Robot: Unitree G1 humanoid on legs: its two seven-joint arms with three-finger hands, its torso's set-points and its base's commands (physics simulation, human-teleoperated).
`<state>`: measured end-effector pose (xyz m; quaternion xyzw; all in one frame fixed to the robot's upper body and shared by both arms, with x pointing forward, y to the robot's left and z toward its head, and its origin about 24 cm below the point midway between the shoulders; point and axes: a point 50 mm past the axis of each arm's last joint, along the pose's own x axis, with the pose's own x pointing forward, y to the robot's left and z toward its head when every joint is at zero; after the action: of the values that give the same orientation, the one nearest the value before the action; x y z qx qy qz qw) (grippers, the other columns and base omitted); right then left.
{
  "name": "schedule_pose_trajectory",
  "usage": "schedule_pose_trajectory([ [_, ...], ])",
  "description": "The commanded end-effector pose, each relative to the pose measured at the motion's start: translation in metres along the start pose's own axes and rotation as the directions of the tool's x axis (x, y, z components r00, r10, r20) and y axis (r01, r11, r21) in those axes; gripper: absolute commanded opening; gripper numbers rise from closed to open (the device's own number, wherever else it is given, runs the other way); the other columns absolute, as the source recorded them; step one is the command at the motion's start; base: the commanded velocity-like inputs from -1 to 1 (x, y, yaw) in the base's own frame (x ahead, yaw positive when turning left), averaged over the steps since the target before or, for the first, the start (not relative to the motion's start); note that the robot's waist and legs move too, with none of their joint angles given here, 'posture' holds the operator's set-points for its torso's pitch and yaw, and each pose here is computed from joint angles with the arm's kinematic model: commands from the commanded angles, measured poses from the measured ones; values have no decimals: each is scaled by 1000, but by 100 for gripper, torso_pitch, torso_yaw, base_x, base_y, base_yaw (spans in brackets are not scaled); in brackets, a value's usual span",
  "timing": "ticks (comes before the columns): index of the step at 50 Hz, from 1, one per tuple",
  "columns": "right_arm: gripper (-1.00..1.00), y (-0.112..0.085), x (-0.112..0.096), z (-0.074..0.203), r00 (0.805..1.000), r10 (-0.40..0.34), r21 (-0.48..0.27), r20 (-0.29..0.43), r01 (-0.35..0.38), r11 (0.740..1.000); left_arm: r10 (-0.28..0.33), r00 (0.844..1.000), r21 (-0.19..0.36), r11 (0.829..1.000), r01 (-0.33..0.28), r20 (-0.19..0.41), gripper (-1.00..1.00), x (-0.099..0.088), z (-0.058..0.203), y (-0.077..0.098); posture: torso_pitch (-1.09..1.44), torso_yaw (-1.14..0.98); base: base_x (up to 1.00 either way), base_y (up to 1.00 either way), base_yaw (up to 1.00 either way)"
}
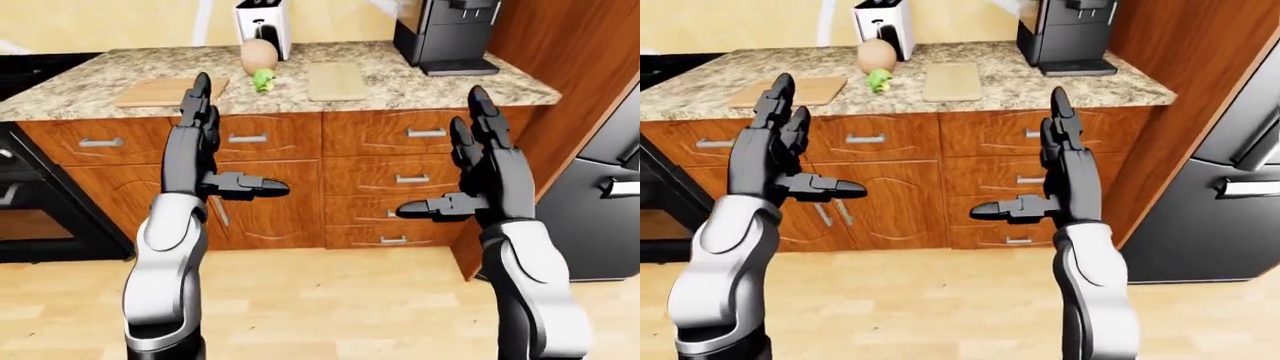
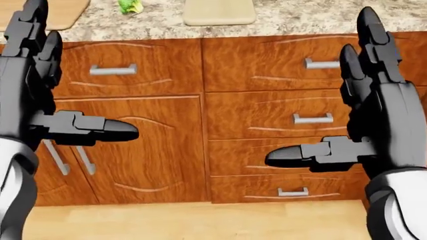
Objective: Place the broccoli and the coconut on separate cutting boards.
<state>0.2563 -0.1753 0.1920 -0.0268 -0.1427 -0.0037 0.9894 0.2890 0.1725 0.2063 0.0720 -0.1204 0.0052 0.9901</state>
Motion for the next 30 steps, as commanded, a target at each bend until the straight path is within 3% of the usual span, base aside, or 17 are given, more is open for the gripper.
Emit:
schedule_pose_trajectory([
  [1, 100, 3, 0, 11, 998, 15, 4, 57, -16, 1000, 22, 998, 15, 1000, -23, 53, 100, 0, 12, 6, 0, 0, 3, 50, 0],
  [16, 100, 0, 0, 17, 997, 12, 6, 81, -13, 1000, 38, 996, 32, 999, -41, 86, 100, -3, 22, 9, 0, 0, 11, 54, 0],
  [30, 100, -2, -1, 22, 995, 18, 26, 95, -20, 999, 35, 995, 47, 998, -40, 98, 100, -1, 30, 11, 0, 0, 55, 34, 0],
])
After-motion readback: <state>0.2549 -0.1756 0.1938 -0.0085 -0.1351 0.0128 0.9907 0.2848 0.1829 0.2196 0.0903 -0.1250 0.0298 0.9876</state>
